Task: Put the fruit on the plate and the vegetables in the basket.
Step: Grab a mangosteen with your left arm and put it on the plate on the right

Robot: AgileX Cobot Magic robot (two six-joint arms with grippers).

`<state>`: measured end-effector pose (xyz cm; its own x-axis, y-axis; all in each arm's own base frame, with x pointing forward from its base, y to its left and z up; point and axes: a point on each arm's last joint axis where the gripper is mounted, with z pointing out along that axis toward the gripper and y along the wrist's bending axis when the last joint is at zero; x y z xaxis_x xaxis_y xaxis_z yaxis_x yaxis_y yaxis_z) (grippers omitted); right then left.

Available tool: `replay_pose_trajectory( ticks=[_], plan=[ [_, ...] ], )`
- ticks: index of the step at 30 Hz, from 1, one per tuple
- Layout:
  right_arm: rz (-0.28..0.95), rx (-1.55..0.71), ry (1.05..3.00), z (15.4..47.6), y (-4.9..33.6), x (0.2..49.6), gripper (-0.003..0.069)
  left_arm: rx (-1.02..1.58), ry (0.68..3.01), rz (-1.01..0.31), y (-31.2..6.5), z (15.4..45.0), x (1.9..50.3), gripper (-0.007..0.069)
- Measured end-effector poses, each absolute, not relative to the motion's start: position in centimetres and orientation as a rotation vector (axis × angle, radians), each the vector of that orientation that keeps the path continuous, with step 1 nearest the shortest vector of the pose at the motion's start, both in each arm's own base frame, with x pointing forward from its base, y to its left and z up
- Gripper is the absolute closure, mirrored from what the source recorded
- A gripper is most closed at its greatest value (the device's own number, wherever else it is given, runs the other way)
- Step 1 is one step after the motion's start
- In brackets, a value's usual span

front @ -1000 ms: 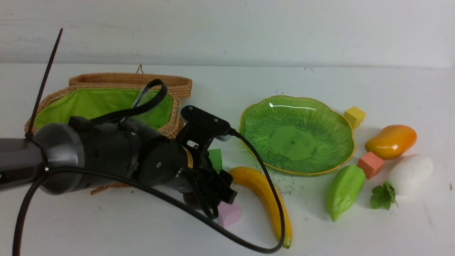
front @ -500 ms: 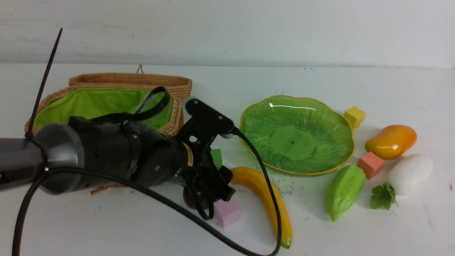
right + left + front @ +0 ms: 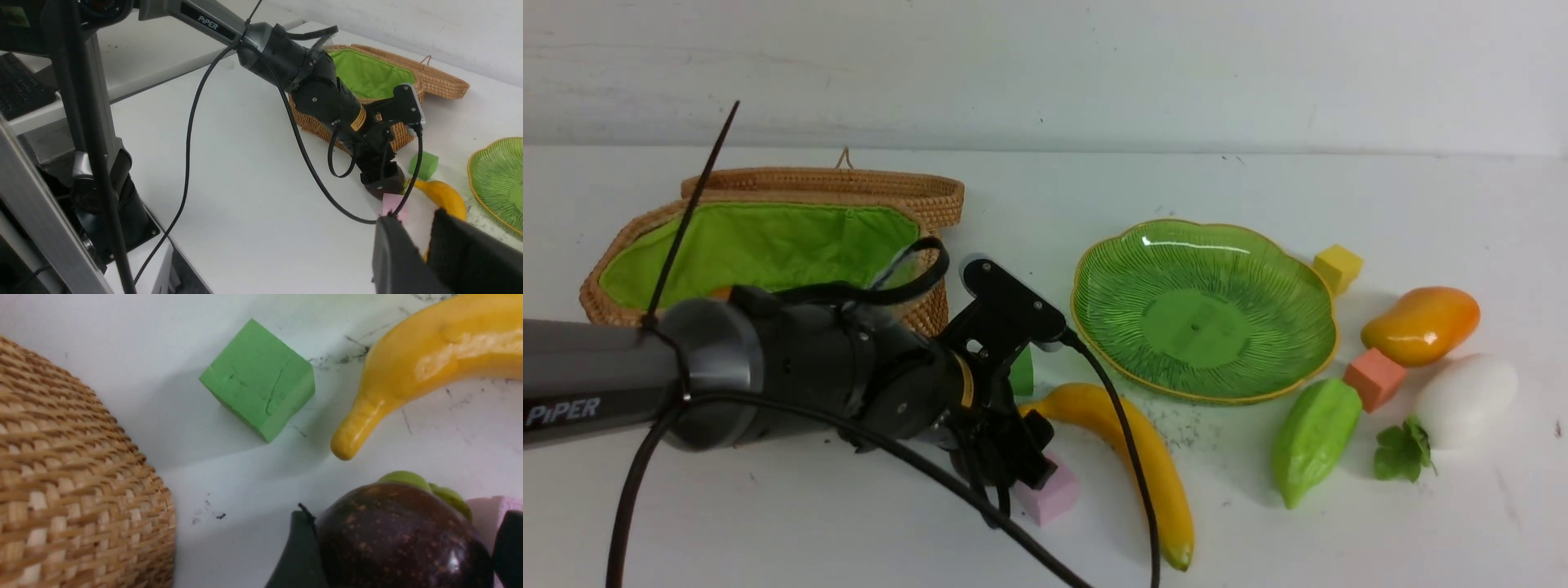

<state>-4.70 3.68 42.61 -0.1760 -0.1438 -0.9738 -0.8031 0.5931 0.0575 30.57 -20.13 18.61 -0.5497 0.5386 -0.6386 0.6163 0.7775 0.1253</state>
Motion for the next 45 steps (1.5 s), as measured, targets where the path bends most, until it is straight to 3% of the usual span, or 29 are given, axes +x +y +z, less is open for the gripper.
replay_pose_trajectory(
  ticks=[6, 11, 23, 32, 36, 39, 45],
  plan=[
    [0.714, -0.796, 1.671, 42.6, 3.7, -4.7, 0.0514, 0.858, 2.296, -0.14, -20.1, 18.5, 30.5, 0.0068],
    [0.714, -0.796, 1.671, 42.6, 3.7, -4.7, 0.0514, 0.862, 2.312, -0.132, -20.0, 18.4, 30.4, 0.0123],
    [0.714, -0.796, 1.671, 42.6, 3.7, -4.7, 0.0511, 0.847, 2.348, -0.125, -19.7, 18.9, 30.1, 0.0123],
    [0.713, -0.786, 1.66, 42.7, 3.7, -4.6, 0.051, 0.753, 2.341, -0.188, -19.1, 22.2, 28.9, 0.0124],
    [0.699, -0.746, 1.66, 42.9, 3.5, -4.4, 0.051, 0.77, 2.245, -0.281, -20.8, 24.5, 27.1, 0.0125],
    [0.67, -0.677, 1.662, 43.0, 3.2, -4.0, 0.0508, 0.774, 2.06, -0.425, -23.7, 26.8, 26.0, 0.0125],
    [0.673, -0.61, 1.664, 43.2, 3.0, -3.7, 0.0502, 0.689, 1.928, -0.514, -28.2, 29.2, 30.0, 0.0125]
  ],
)
